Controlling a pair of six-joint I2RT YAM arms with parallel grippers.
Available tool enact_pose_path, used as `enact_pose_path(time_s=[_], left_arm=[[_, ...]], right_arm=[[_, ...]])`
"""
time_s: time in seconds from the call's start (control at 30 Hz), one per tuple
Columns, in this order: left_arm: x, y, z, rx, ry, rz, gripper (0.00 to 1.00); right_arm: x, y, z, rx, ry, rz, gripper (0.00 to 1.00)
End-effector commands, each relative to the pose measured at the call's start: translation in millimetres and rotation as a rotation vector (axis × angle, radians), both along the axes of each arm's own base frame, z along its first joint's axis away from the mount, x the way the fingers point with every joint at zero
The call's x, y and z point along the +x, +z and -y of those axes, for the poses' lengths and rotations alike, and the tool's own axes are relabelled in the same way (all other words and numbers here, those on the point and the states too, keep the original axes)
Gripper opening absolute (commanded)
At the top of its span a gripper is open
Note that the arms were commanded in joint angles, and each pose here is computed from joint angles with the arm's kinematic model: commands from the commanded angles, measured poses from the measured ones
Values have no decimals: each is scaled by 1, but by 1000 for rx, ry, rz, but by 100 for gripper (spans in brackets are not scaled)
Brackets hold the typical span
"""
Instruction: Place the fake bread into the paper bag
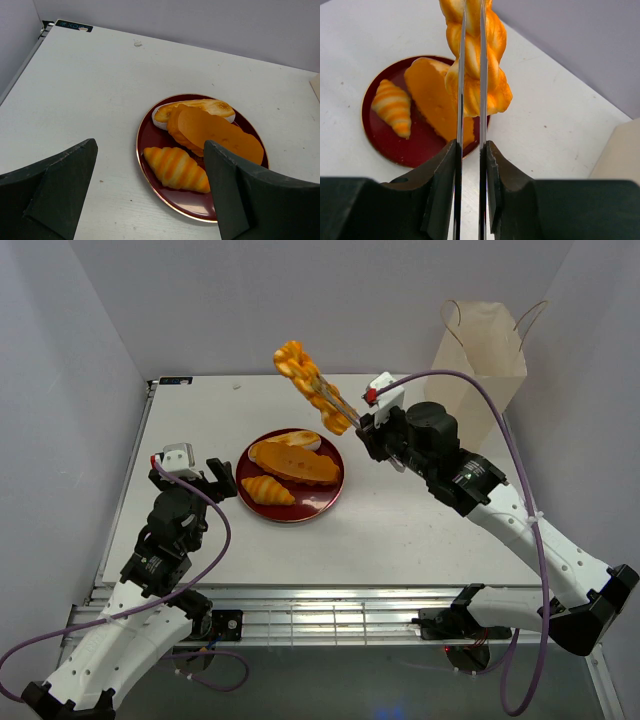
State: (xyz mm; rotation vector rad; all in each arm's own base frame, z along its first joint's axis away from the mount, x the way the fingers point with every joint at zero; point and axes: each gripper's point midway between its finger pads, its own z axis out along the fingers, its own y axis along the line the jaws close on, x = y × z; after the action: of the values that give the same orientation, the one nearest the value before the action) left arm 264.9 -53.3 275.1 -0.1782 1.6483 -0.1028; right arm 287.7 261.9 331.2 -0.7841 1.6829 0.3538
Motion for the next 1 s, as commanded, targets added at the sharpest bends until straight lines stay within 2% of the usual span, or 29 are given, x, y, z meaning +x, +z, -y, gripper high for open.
enact_pose_path(time_s=[0.0,0.17,0.4,0.63,0.97], left_arm=[[-1,5,3,-14,-13,18,97],[-1,5,3,-16,-11,19,97],[-2,8,-2,-15,7,29,98],[-3,11,2,-26,-14,36,98],[-5,14,6,-37,-40,45,98]], right_arm=[[8,62,25,130,-59,90,22],[20,103,75,172,-184,158,23],[26,135,133,196,-360,234,23],[37,155,184,224,-524,272,23],[61,158,227,287,-627,245,23]])
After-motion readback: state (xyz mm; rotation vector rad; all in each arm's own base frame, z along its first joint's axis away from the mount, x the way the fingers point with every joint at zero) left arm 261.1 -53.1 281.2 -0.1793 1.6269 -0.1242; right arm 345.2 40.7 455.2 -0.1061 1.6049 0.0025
